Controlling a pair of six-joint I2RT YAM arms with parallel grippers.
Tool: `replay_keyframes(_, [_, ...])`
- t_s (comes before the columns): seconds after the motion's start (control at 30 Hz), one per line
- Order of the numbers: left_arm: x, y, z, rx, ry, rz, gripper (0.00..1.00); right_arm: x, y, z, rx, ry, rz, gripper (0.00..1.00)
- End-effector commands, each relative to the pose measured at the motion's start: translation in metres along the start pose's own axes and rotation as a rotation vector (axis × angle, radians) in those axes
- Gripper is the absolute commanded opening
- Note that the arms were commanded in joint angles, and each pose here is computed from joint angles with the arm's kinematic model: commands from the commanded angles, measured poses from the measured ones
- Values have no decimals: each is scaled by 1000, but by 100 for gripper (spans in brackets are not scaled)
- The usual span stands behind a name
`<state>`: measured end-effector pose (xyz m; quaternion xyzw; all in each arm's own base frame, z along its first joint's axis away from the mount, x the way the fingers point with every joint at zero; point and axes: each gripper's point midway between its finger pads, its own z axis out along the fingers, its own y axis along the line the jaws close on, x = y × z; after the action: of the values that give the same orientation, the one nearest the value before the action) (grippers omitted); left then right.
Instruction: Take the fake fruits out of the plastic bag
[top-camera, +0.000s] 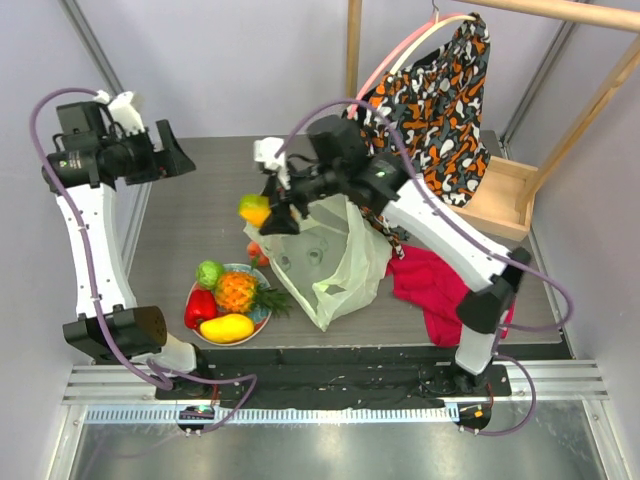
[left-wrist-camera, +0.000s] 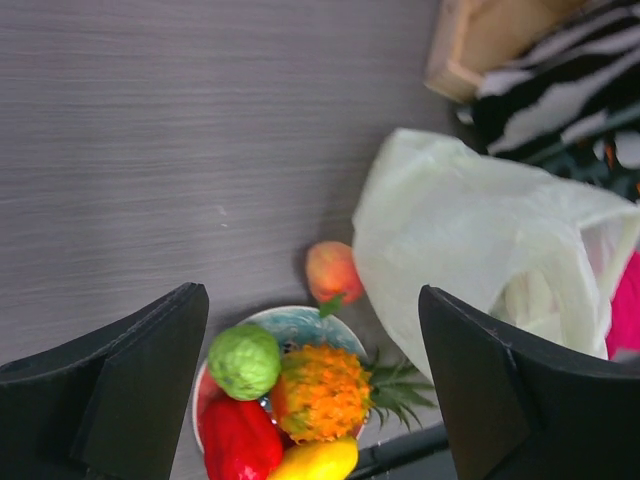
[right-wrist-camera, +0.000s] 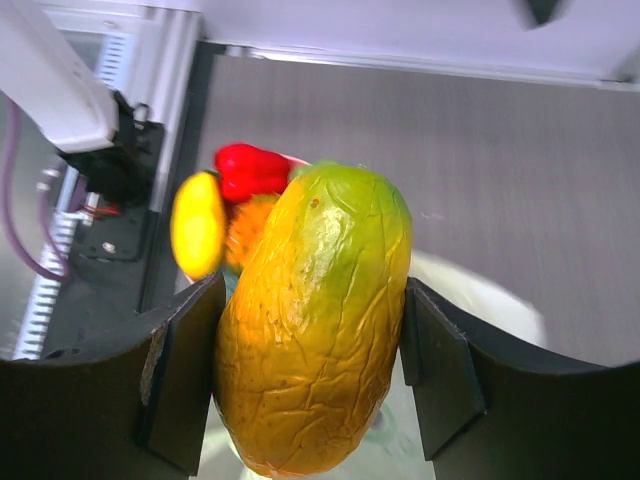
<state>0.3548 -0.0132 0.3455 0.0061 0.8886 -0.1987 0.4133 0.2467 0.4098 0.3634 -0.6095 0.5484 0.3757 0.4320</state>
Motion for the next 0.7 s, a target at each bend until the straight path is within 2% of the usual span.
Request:
replay_keyframes(0.0, [-44, 21, -35, -131, -179, -43, 92, -2, 26, 66, -183, -36, 88, 45])
replay_keyframes(0.07, [-51, 25, -42, -150, -208, -51, 93, -6, 31, 80, -209, -49, 149, 45])
replay_keyframes(0.27, [-54, 20, -53, -140, -253, -33, 93, 14, 51, 127, -263, -19, 186, 45])
replay_keyframes(0.3, [-50, 18, -53, -135, -249, -38, 93, 18, 51, 132, -261, -10, 241, 45])
replay_keyframes(0.47, [-43, 11, -50, -89, -237, -58, 93, 67, 13, 161, -96, 74, 278, 44])
replay_keyframes(0.67, [-40, 6, -43, -37, -216, -84, 93, 116, -19, 177, -35, 148, 282, 48])
